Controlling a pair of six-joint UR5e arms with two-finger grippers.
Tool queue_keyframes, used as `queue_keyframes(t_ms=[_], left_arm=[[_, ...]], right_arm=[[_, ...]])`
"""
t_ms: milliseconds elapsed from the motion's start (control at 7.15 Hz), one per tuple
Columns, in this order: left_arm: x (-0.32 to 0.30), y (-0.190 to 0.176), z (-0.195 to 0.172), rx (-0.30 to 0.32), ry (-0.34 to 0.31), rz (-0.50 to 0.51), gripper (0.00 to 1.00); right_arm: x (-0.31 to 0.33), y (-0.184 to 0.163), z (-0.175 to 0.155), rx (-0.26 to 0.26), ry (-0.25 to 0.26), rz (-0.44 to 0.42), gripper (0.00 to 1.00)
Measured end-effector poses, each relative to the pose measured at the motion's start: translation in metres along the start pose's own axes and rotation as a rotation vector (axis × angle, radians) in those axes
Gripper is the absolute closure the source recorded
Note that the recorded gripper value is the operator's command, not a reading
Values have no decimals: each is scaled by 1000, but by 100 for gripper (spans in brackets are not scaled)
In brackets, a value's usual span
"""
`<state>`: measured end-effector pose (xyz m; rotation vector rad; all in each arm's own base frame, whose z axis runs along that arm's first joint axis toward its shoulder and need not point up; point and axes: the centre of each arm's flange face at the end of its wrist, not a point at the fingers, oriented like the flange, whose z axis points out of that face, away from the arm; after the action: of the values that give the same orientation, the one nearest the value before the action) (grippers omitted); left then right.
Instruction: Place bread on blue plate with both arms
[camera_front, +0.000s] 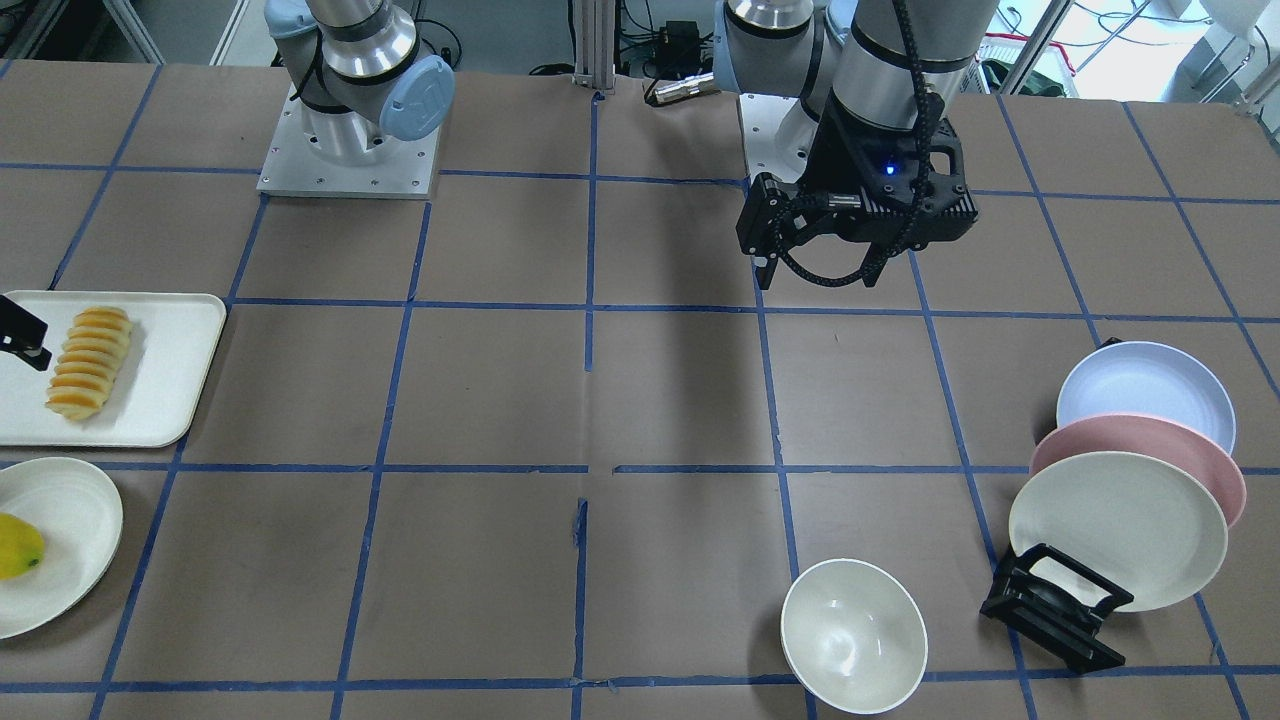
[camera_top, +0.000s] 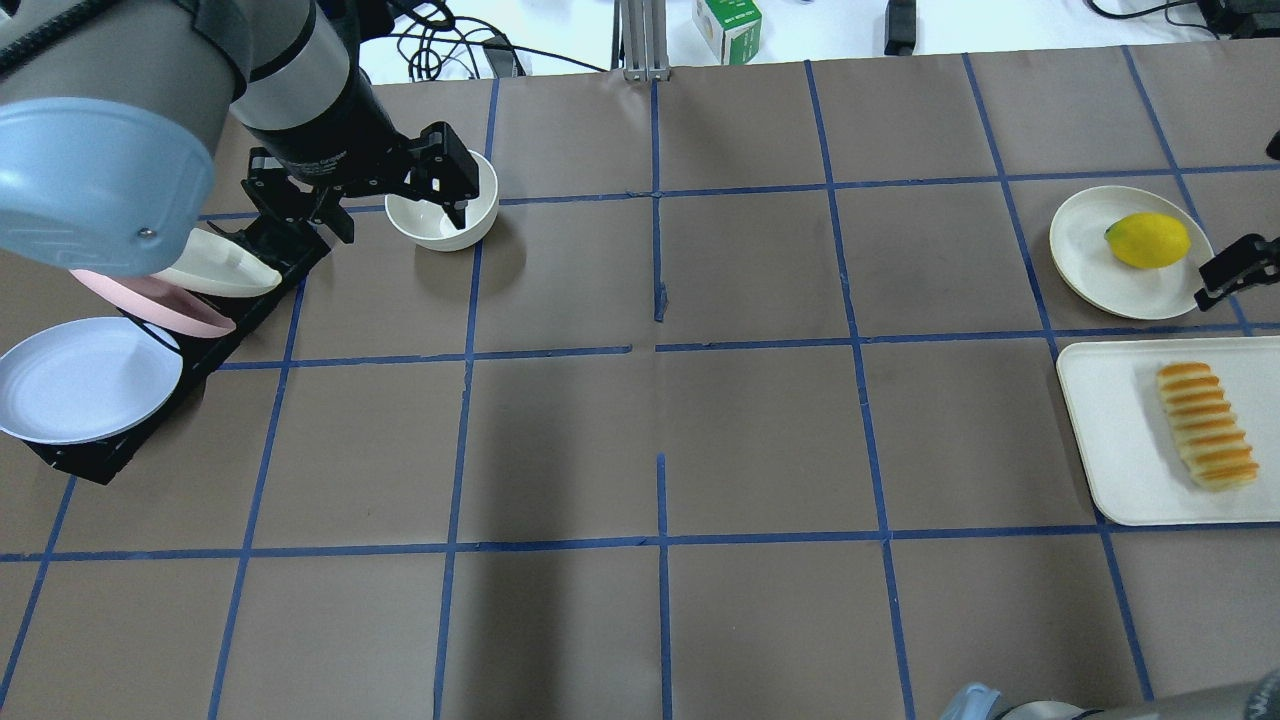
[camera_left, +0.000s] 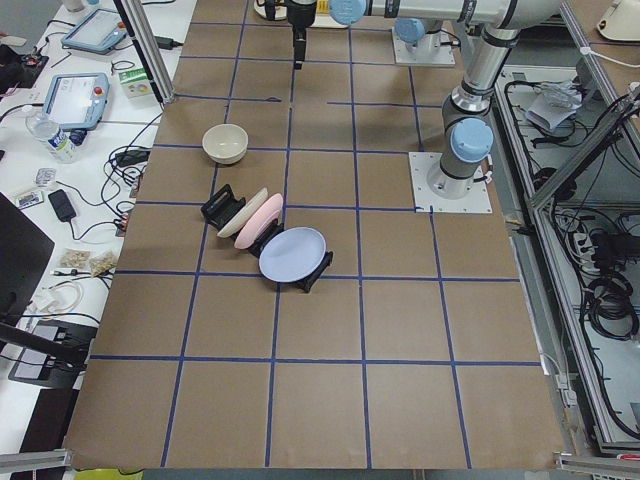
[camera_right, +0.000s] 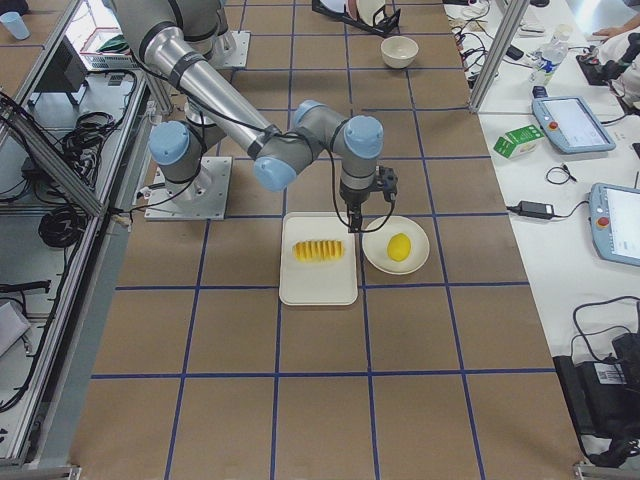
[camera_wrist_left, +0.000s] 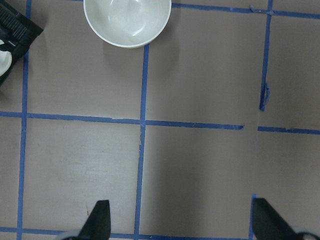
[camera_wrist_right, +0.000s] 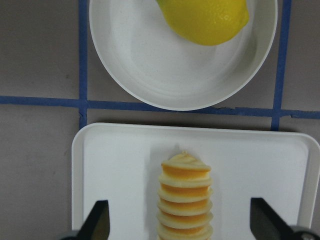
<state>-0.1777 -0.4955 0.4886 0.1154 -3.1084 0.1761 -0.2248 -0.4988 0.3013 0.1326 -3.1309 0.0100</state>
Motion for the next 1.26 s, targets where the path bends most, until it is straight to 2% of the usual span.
queue_keyframes(t_ms=[140,419,559,699,839,978,1258], left_arm=[[1,-1,3,-3,0,1,0],[0,-3,3,0,1,5,0],[-9,-4,-3,12,-1,46,0],[-28,-7,-11,28,-19,115,0],[-53,-10,-23,46,-51,140,0],[-84,-11,-33,57,-102,115,0],[-175,-16,-24,16,-196,-49,0]], right_arm=[[-2,13,22,-5,-5,-19,0],[8,31,52,-33,-35,-1,0],[12,33,68,-54,-54,6,0],[17,34,82,-83,-54,8,0],[20,35,92,-113,-39,9,0],[21,38,101,-134,-35,10,0],[19,41,110,-153,-40,12,0]])
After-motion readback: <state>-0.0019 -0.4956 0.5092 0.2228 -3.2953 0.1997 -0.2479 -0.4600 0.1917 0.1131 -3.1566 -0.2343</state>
